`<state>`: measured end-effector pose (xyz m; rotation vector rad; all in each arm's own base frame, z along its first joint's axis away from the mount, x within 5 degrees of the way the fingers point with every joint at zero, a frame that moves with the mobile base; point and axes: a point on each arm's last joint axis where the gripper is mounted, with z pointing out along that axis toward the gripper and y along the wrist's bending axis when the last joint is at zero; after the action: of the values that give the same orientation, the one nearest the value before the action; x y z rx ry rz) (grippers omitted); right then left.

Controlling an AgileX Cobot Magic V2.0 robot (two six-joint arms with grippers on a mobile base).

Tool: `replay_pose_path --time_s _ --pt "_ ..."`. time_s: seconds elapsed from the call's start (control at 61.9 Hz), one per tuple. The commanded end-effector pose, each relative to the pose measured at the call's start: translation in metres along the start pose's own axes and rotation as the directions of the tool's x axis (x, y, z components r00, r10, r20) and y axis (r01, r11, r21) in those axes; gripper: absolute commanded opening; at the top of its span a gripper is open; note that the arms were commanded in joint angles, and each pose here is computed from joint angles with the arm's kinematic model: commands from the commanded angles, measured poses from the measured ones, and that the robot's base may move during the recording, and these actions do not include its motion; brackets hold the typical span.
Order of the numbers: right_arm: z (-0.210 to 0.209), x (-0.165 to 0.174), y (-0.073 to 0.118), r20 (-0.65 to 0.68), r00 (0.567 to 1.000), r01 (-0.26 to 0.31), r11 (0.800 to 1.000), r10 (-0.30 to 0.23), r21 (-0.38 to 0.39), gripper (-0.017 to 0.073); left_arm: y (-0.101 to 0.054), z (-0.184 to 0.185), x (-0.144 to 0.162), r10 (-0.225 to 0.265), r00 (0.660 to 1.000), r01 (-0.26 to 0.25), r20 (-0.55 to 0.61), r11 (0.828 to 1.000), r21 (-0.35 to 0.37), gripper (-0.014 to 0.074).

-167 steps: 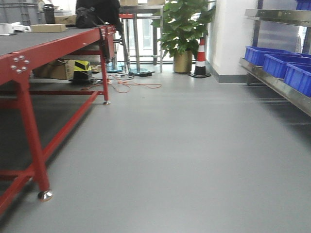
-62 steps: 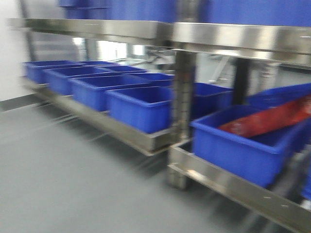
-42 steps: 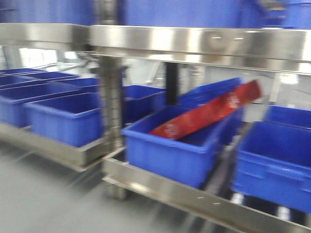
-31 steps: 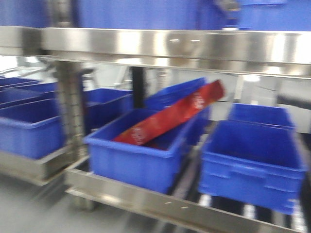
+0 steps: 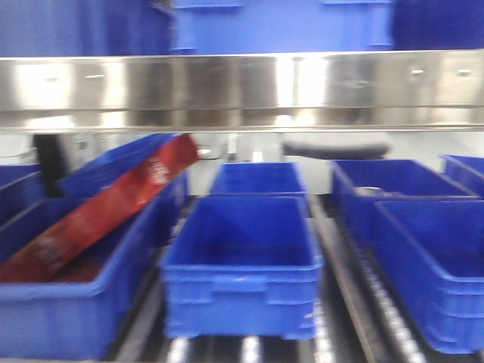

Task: Place cylindrical capacitor in blue bin on shelf
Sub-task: 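Extend both grippers over the blue bins on the shelf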

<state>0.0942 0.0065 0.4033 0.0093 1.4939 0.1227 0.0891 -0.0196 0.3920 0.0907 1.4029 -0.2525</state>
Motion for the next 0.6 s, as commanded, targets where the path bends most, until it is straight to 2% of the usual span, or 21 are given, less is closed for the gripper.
replay_pose_path --time_s 0.0,0.581 --pt "-0.0008 -0.0034 0.0001 0.029 1.000 0.012 1.000 -0.012 0.001 -0.0165 -0.0008 -0.0013 -0.0034 -0.010 1.000 0.010 0.029 1.000 0.008 -0.0111" --pt "-0.0008 -0.0034 0.0001 0.029 1.000 0.012 1.000 -0.012 0.001 -0.0165 -0.0008 -0.0013 -0.0034 -0.010 1.000 0.010 0.029 1.000 0.008 -0.0111"
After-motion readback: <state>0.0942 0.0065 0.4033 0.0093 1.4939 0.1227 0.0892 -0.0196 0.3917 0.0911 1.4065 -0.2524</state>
